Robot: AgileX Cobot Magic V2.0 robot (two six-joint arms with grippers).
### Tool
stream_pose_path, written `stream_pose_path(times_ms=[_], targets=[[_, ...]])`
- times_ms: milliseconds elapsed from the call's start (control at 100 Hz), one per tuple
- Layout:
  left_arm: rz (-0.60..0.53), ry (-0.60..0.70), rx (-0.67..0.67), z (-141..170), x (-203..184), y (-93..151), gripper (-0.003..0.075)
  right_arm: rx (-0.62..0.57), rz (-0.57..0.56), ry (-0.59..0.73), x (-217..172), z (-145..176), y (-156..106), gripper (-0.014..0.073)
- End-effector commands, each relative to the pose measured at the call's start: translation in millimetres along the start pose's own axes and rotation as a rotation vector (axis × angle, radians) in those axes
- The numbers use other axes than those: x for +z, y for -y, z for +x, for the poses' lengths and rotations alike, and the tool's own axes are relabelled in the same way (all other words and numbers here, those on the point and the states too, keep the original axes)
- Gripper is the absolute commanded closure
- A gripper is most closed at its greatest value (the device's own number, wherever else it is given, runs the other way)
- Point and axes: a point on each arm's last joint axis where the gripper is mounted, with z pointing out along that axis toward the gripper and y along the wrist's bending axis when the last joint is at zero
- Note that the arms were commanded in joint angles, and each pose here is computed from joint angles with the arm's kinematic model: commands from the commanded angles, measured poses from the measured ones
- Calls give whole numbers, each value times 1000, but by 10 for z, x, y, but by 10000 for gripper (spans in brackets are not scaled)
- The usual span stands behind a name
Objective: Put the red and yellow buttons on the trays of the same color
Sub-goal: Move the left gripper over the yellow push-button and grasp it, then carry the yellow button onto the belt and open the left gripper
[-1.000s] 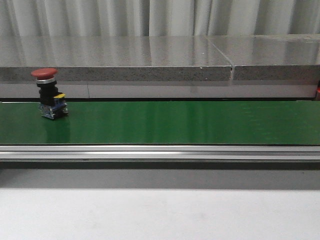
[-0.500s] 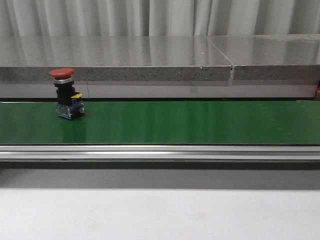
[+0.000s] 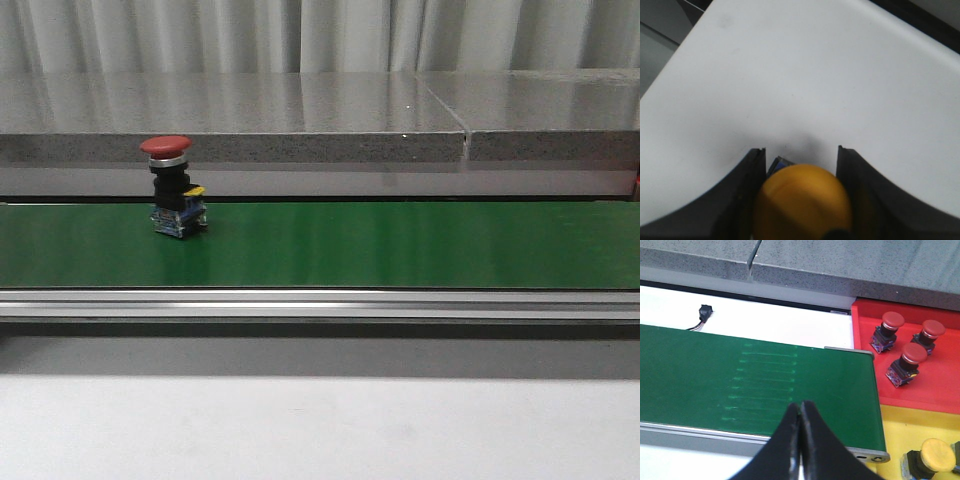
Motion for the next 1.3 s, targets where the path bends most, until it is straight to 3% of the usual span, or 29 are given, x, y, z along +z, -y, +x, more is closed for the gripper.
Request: stream_pose_path(times_ms=[0, 290, 600, 930, 1290], targets=[[32, 153, -11, -300, -543, 96, 739, -15, 16, 93, -37, -138, 17, 662], [94, 254, 7, -376, -1516, 339, 739, -15, 16, 93, -37, -138, 17, 662], [161, 296, 78, 239, -2258, 673, 739, -15, 16, 93, -37, -138, 17, 662], [224, 178, 172, 859, -2148, 981, 739, -15, 16, 93, -37, -138, 17, 662], [248, 189, 211, 1151, -1897, 1122, 739, -15, 16, 93, -37, -138, 17, 662]])
